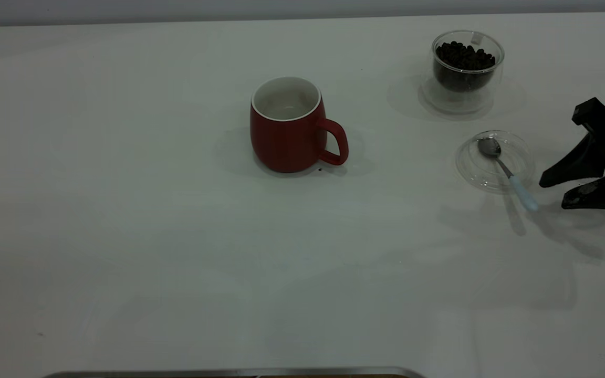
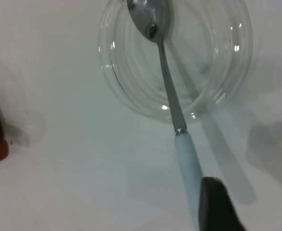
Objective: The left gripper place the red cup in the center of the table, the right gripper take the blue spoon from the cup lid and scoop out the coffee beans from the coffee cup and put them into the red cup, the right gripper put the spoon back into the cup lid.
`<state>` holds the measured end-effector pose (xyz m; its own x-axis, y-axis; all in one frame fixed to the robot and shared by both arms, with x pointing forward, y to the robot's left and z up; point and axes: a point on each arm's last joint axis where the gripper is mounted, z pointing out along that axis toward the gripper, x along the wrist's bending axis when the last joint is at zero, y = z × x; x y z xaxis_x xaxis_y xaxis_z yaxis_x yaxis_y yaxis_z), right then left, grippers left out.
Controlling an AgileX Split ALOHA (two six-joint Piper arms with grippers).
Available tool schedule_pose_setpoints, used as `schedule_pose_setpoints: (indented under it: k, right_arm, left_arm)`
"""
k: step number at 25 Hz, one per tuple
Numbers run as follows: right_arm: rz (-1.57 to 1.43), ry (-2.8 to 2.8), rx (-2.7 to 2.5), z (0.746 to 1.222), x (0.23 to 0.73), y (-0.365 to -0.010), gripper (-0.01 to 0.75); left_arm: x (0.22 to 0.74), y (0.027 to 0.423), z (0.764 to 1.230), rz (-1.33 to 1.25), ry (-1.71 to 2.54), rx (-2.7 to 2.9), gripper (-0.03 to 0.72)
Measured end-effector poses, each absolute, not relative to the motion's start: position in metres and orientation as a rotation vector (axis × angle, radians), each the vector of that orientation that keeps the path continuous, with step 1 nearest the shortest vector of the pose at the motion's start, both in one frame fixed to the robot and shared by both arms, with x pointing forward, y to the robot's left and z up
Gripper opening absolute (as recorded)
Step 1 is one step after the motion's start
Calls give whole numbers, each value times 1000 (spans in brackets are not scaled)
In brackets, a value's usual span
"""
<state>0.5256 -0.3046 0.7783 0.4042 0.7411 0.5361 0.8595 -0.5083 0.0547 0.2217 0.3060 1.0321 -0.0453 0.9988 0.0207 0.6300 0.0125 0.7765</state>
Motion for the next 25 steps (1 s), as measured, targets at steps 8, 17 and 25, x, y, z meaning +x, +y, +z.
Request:
schedule_pose_setpoints:
  k: [8,17,25]
  right_arm:
    - [-821,-1602,-2370,819,532,-306,491]
    - [-1117,-2106,-2261,966,513,-307,492]
    - [-1155,-2473,-2206,1060,426,-300,492]
  left_arm:
    - [222,306,1032,847,1732,1672,587]
    - [222,306,1032,847,1732,1672,587]
    - [222,306,1032,847,1732,1672,587]
